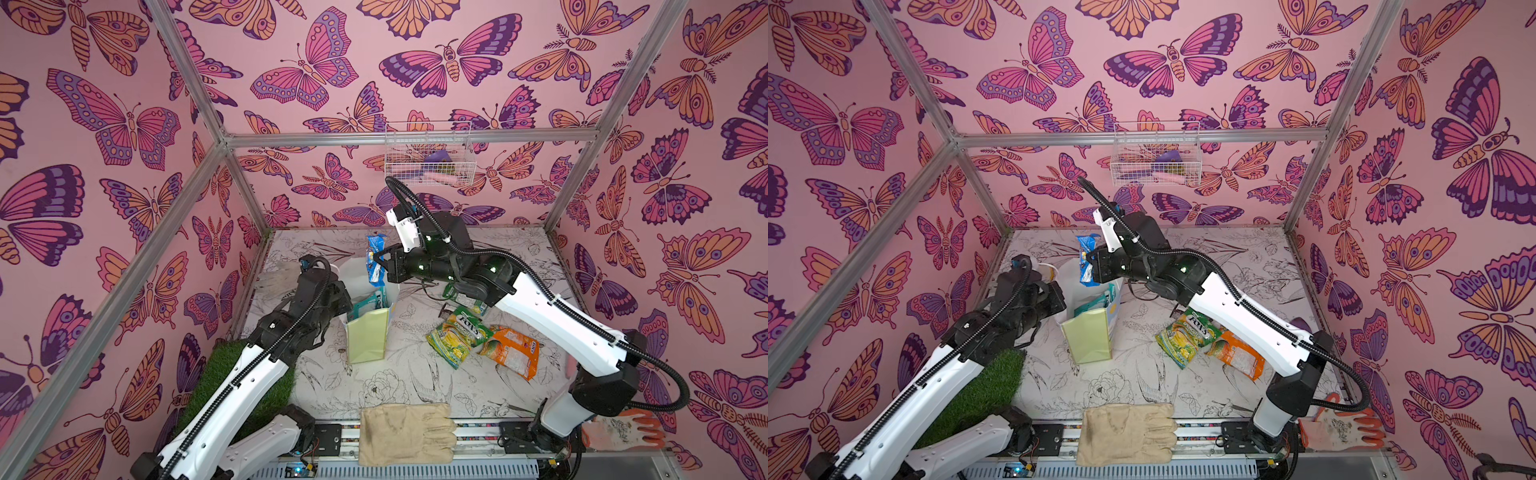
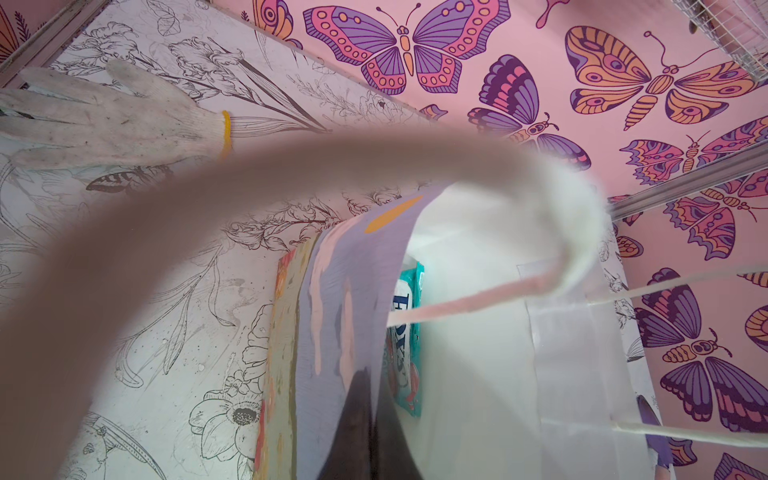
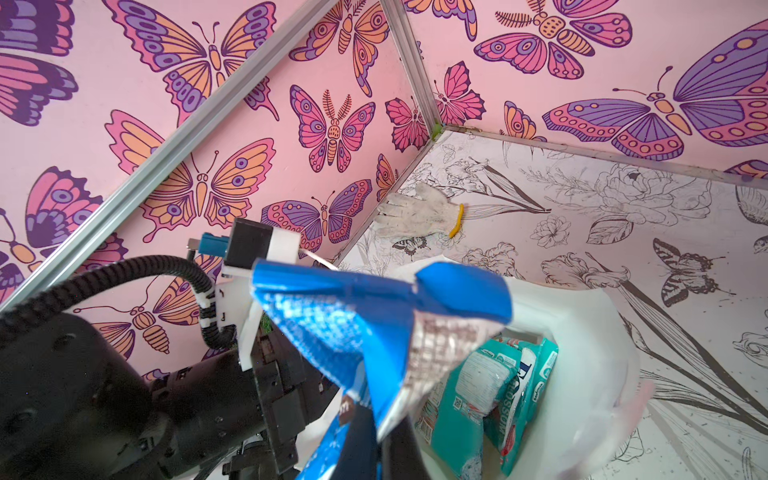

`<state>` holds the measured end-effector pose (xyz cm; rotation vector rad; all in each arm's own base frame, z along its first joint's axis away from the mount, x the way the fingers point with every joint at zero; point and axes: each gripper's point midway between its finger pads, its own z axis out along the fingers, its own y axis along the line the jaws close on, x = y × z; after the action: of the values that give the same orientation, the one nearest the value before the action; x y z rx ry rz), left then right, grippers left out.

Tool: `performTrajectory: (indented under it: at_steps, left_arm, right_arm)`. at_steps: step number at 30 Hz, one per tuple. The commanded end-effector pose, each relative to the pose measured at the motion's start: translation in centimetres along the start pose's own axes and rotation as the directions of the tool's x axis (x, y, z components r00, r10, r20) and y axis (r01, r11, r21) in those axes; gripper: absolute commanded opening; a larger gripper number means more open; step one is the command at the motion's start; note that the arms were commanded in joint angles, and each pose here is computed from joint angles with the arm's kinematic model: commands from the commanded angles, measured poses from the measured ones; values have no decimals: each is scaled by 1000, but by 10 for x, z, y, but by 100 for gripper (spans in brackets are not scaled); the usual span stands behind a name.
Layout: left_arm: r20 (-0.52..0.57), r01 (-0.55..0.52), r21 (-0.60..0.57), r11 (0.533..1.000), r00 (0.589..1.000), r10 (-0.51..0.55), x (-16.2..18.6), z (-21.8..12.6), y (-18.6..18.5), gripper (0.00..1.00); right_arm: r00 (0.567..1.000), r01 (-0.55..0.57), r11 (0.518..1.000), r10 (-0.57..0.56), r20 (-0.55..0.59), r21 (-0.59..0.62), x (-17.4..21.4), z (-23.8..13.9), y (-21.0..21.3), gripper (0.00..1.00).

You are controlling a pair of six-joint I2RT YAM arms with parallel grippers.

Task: Place the snacks into the paper bag
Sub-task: 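Lower the blue wrapper into the white bag and open the right gripper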

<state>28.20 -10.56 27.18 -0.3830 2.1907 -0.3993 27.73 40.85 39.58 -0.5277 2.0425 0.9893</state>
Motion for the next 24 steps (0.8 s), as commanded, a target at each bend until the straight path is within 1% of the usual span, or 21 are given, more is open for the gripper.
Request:
performTrajectory:
  at_steps: [1,11,15,22,24]
  left_arm:
    - [44,9,22,1000,999,-10,-10,-8,-2,0]
    - [38,11,19,1000,999,-12,-9,-6,-1,0]
    - [36,12,20,1000,999,-13,-9,-5,-2,0]
    - [34,14,21,1000,999,-15,-9,-5,-3,0]
    - [34,14,22,1000,999,-15,-9,-6,-3,0]
  right_arm:
    - [1000,-8,1000,9,-30,24,12,15,-6,2]
    - [995,-36,998,41,-96,56,36,29,-19,5]
    - [992,-41,997,49,-117,70,45,32,-24,10]
    - [989,-49,996,59,-138,72,52,34,-25,15]
    - [988,-46,997,55,-141,67,53,33,-23,21]
